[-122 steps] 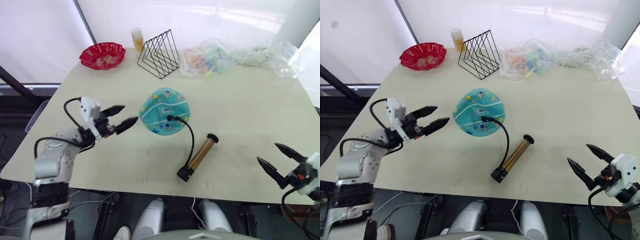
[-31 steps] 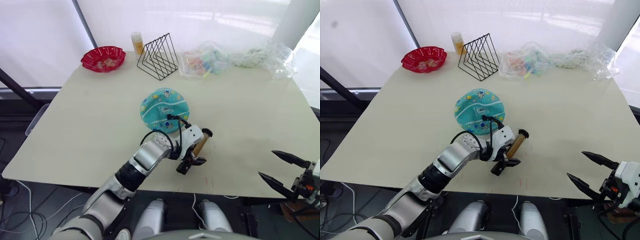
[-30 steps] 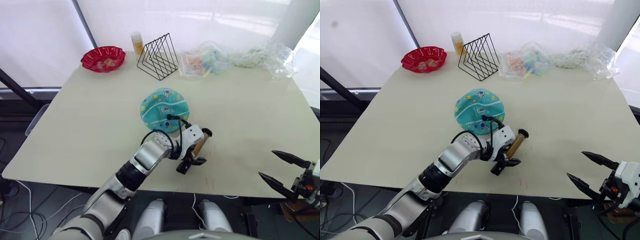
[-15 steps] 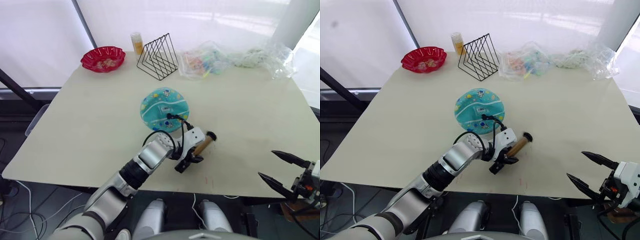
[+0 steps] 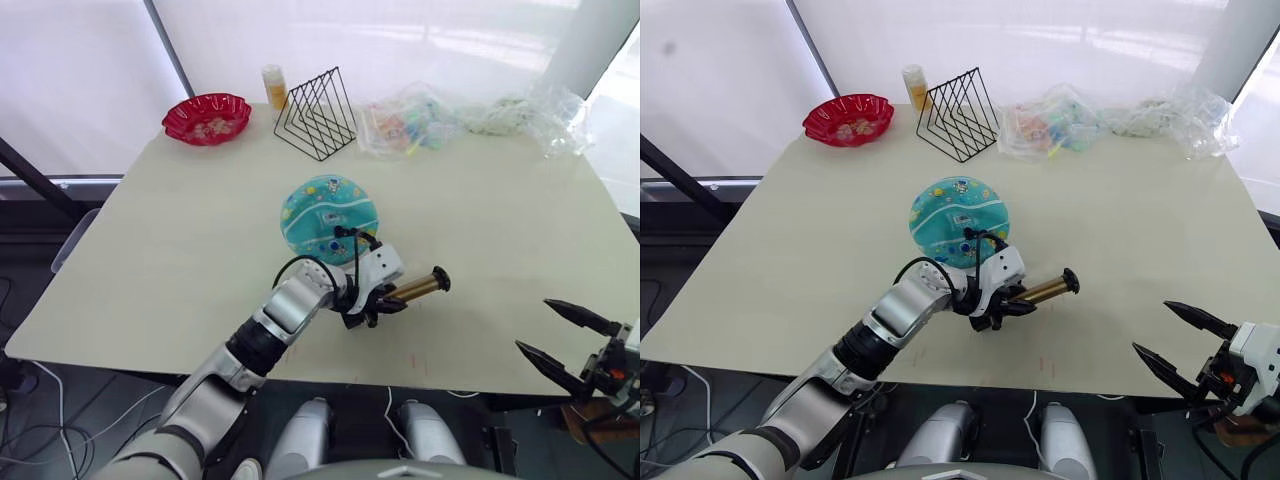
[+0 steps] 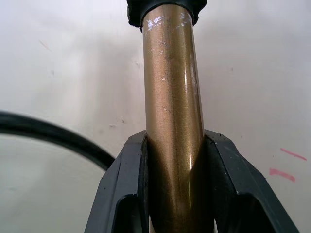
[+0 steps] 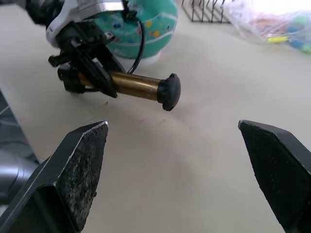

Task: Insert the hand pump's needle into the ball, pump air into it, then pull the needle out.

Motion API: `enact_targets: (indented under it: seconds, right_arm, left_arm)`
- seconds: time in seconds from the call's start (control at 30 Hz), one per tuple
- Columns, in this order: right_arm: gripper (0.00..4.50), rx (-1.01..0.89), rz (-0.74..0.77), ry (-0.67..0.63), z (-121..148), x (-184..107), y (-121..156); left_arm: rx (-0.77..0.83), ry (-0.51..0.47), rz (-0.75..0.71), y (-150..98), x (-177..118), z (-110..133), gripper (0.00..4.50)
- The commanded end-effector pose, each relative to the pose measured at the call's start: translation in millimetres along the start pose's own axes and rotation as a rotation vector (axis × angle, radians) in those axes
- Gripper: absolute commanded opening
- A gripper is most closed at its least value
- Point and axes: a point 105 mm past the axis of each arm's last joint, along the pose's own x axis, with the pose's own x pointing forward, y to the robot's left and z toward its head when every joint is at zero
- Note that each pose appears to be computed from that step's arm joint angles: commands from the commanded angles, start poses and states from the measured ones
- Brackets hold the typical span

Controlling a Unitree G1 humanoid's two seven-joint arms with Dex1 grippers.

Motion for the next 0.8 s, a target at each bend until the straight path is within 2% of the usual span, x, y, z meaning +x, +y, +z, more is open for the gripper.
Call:
enact_targets:
  seconds: [0.03,0.33,0.47,0.6,0.8]
  right_arm:
    - [4.5,0.067,-0.036,-0.096,19.0,17.6,0.7]
    - [4.5,0.355,-0.135,-0.263,44.9,62.7,-3.9]
    - [4.5,0.493,-0.151,-0.329,56.7,81.2,-3.3]
    - [4.5,0.617,-0.147,-0.245,49.6,101.4,3.8]
    - [4.5,0.716,-0.125,-0.263,54.1,109.2,8.8]
  left_arm:
    - [0.051,-0.17,-0.032,-4.2,-19.1,29.6,1.05]
    - [0.092,-0.325,-0.028,2.2,-44.4,34.5,1.05]
    - [0.113,-0.356,-0.036,1.0,-45.2,36.1,1.05]
    - [0.129,-0.388,-0.023,2.9,-45.2,38.4,1.05]
    - [0.146,-0.409,-0.027,2.7,-44.0,40.9,1.05]
